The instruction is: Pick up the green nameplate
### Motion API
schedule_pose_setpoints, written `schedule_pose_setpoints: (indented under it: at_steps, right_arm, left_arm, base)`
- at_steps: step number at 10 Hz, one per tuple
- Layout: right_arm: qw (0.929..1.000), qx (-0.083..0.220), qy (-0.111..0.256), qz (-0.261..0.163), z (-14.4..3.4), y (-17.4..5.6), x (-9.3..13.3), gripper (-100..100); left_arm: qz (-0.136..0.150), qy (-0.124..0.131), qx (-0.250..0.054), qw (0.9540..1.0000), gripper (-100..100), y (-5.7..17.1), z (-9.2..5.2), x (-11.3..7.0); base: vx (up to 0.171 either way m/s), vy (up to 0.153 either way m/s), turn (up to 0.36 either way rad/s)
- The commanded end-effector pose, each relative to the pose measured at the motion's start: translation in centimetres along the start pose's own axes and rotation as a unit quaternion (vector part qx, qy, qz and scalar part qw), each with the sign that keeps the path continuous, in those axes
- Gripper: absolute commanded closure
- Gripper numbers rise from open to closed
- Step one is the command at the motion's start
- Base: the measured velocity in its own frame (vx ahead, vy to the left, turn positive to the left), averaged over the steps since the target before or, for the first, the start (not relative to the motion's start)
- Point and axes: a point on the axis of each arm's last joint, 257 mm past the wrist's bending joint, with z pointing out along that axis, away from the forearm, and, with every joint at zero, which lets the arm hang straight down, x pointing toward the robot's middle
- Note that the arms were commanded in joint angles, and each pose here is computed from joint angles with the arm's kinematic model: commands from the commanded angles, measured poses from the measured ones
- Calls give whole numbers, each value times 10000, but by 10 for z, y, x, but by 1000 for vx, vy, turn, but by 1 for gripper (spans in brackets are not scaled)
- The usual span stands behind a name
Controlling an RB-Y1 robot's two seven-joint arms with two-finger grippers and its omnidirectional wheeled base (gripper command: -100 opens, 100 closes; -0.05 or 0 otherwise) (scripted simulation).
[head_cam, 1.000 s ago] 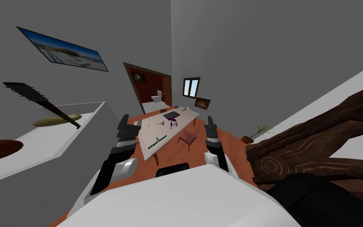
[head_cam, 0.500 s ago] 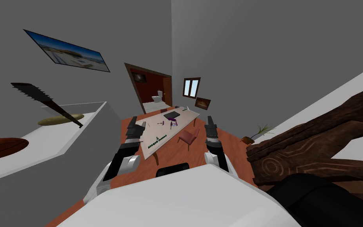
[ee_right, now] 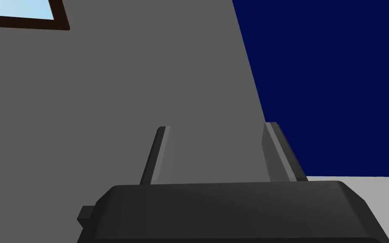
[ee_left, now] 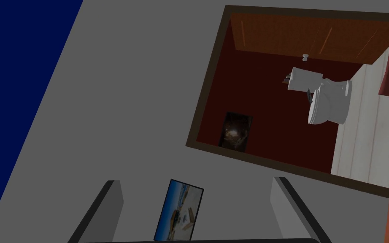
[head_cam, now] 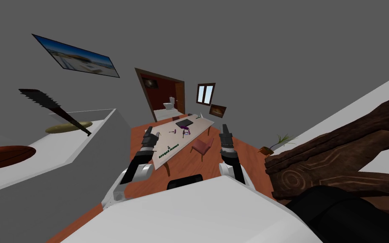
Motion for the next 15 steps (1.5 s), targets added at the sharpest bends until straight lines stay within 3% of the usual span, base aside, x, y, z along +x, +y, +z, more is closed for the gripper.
schedule_pose_setpoints:
  at_steps: [1,3,4,5,6,8,9,10,11,13,14,15]
  right_arm:
    - [10000,0,0,0,0,0,0,0]
    - [10000,0,0,0,0,0,0,0]
    - [10000,0,0,0,0,0,0,0]
    - [10000,0,0,0,0,0,0,0]
    - [10000,0,0,0,0,0,0,0]
    - [10000,0,0,0,0,0,0,0]
    - [10000,0,0,0,0,0,0,0]
    - [10000,0,0,0,0,0,0,0]
    - [10000,0,0,0,0,0,0,0]
    - [10000,0,0,0,0,0,0,0]
    - [10000,0,0,0,0,0,0,0]
    - [10000,0,0,0,0,0,0,0]
  left_arm:
    - [12,8,-248,9997,-100,20,7,-3]
    - [16,-27,-417,9991,-100,37,3,-6]
    - [27,-5,-558,9984,-100,47,12,-5]
    - [32,-39,-722,9974,-100,63,7,-8]
    - [44,-16,-846,9964,-100,71,16,-6]
    - [50,-58,-1051,9944,-100,91,9,-10]
    - [66,-49,-1231,9924,-100,104,16,-9]
    - [70,-79,-1377,9904,-100,118,10,-13]
    - [87,-67,-1529,9882,-100,128,18,-11]
    - [93,-102,-1706,9853,-100,144,10,-15]
    - [112,-97,-1880,9821,-100,156,17,-14]
    - [117,-124,-2015,9793,-100,168,11,-17]
  base:
    - [-12,-19,34]
    - [-5,-12,9]
    - [-3,-10,39]
    - [-2,-14,18]
    - [-4,-19,45]
    - [-2,-13,7]
    - [1,-12,37]
    - [2,-14,21]
    - [1,-17,55]
    - [4,-12,6]
    - [4,-10,39]
    - [7,-14,21]
